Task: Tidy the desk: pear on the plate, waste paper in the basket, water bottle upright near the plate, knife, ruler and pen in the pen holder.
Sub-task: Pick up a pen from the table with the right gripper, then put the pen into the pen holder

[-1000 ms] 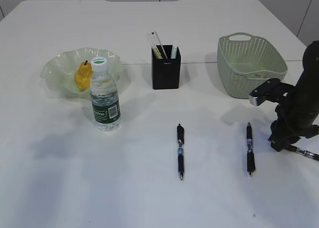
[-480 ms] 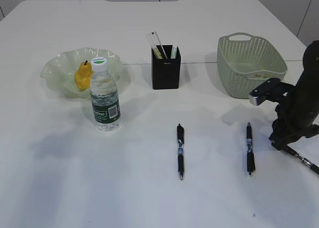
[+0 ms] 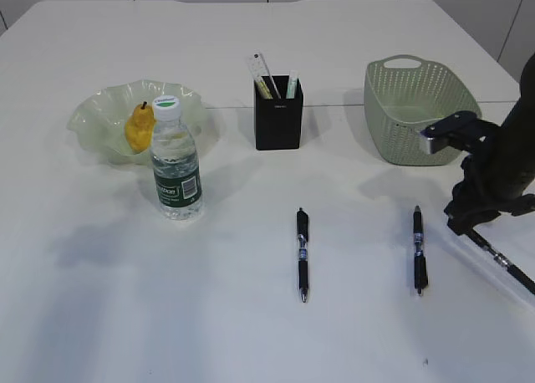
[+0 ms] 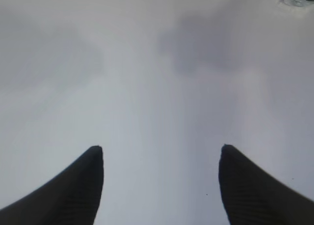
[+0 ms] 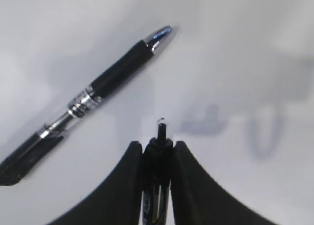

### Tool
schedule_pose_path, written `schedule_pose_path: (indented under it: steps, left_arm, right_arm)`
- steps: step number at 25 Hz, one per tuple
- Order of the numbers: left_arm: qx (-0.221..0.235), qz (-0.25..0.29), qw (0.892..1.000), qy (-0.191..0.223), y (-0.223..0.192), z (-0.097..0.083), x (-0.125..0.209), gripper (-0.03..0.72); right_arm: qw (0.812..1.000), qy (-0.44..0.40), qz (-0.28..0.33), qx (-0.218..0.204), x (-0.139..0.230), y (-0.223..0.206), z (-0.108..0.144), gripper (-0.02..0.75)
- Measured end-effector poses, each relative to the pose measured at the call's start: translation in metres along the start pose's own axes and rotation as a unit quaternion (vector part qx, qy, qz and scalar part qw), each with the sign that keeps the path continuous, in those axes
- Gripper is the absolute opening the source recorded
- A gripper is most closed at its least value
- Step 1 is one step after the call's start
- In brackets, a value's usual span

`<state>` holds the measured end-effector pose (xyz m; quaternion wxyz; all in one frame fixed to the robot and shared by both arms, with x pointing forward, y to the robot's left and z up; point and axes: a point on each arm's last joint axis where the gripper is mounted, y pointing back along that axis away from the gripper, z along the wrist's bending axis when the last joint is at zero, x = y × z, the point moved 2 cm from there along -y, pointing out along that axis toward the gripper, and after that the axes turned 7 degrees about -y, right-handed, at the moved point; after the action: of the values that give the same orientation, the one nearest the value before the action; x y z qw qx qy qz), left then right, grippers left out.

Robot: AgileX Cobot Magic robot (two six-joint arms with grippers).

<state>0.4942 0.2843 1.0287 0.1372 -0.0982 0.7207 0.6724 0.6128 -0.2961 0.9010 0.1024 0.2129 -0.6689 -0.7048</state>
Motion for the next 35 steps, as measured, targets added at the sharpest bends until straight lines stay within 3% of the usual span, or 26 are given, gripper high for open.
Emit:
schedule_pose_path:
  steps: [4, 12, 20, 35]
  left_arm:
    - [0.0, 0.0, 1.0, 0.0, 0.0, 0.0, 0.0, 0.521]
    - [0.0, 0.0, 1.0, 0.0, 0.0, 0.0, 0.0, 0.52]
    - [0.0, -0.001, 1.0, 0.0, 0.0, 0.0, 0.0, 0.521]
    - [0.0, -0.001, 1.0, 0.0, 0.0, 0.0, 0.0, 0.521]
  right_arm:
    - [0.998, -0.026, -0.046, -0.016, -0.015, 0.026, 0.003, 0.114]
    - [0.979, -0.077, -0.164, -0.096, -0.063, 0.083, 0.012, 0.091]
    - [0.927, -0.052, -0.33, -0.167, -0.107, 0.138, 0.022, 0.09]
    - [0.839, 0.013, -0.518, -0.165, -0.135, 0.18, 0.023, 0.089]
